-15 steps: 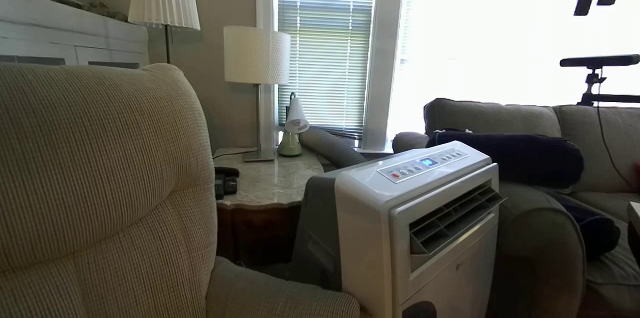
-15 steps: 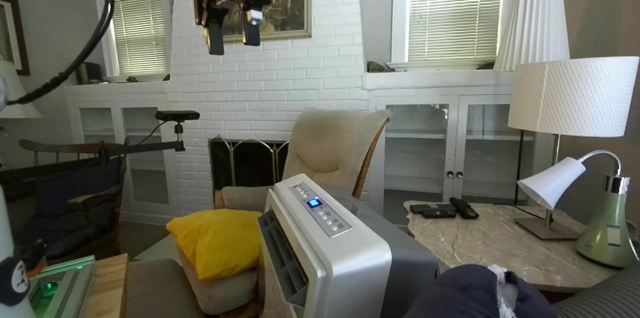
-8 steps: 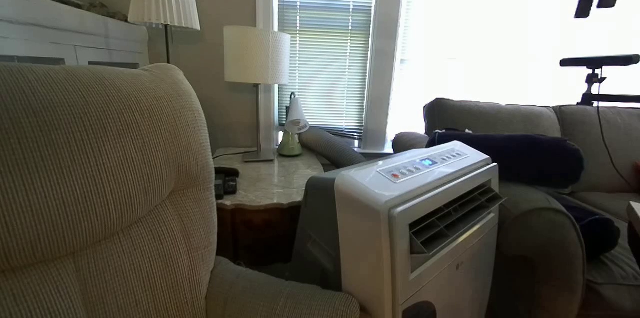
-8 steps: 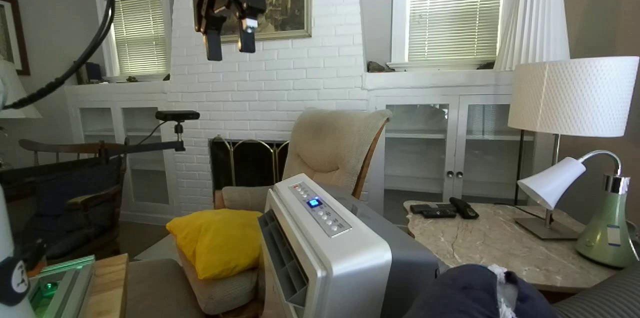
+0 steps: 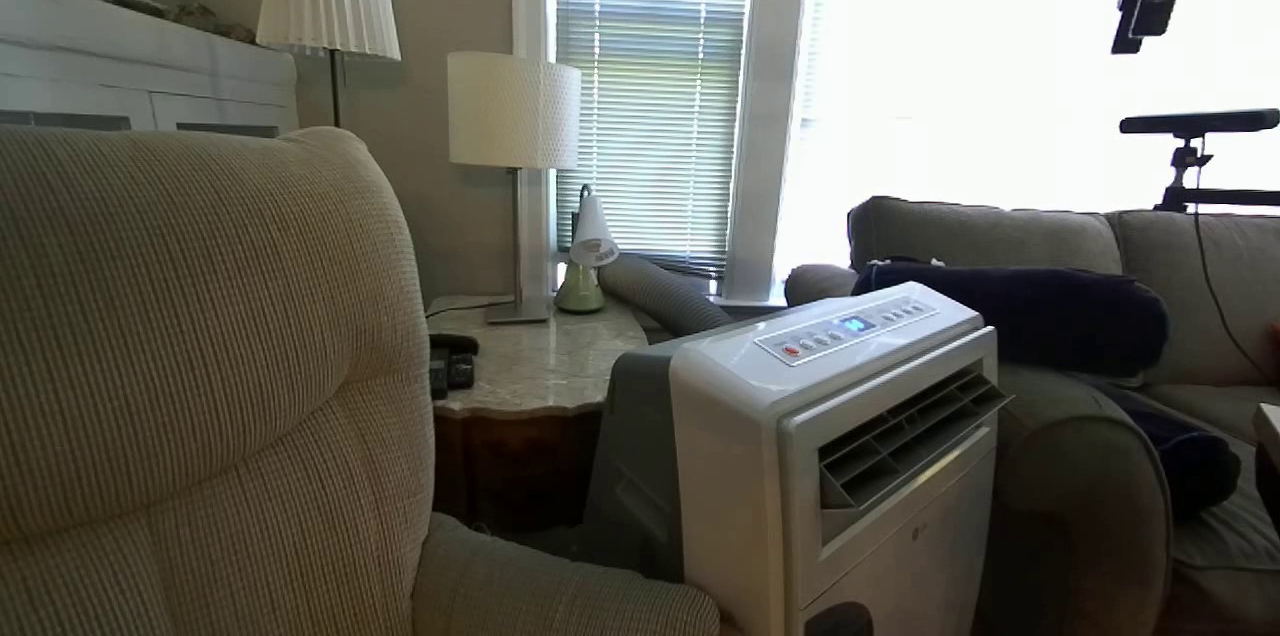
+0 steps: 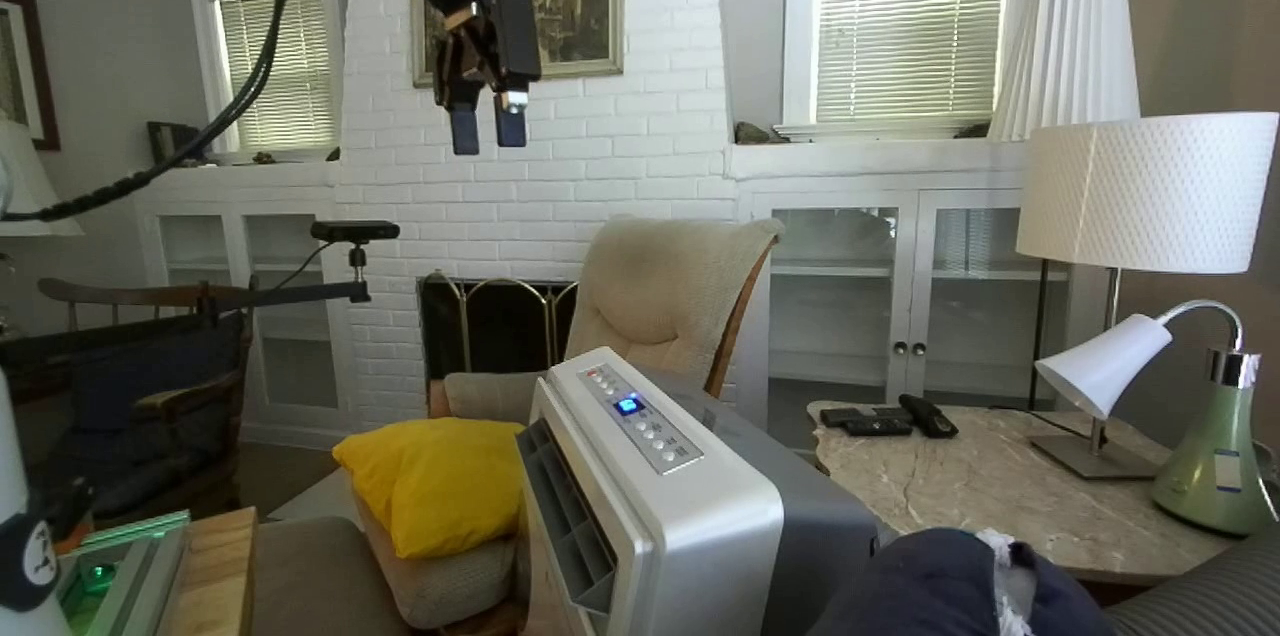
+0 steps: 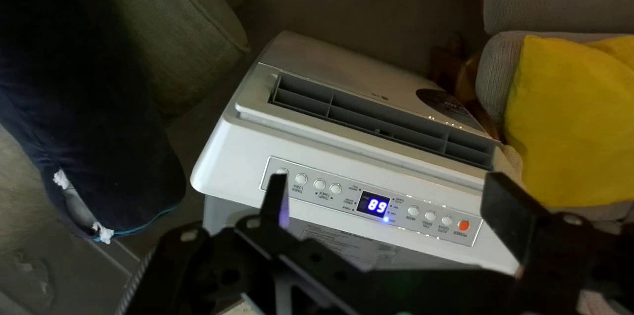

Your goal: Press the last button on the air conditioner

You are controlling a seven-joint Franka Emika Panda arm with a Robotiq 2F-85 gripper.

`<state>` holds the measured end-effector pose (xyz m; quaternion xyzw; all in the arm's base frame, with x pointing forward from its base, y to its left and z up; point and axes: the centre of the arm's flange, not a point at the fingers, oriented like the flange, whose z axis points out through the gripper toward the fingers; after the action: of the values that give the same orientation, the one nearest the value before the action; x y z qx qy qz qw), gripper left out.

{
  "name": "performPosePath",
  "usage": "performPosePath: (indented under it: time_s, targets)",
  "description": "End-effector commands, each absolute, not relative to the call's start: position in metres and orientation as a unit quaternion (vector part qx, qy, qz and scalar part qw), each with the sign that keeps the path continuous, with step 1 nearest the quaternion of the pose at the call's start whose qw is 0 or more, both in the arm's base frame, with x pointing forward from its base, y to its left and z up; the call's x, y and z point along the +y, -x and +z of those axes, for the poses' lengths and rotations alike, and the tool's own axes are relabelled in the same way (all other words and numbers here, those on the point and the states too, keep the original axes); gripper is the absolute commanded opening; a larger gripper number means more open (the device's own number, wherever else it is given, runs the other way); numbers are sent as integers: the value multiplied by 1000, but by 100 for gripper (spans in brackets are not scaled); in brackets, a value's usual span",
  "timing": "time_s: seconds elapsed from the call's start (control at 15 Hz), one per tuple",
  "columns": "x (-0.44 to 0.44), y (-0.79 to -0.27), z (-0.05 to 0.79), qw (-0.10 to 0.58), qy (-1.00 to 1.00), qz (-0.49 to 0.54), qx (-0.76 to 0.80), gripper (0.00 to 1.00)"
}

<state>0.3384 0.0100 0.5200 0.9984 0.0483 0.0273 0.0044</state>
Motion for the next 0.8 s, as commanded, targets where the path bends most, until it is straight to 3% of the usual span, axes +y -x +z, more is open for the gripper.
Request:
performPosePath:
  time_s: [0.0,0.73]
  targets:
    - [26,-367,500,-13,-999,44,1,100]
    - [26,-434,436,-8,-992,72,-100,100]
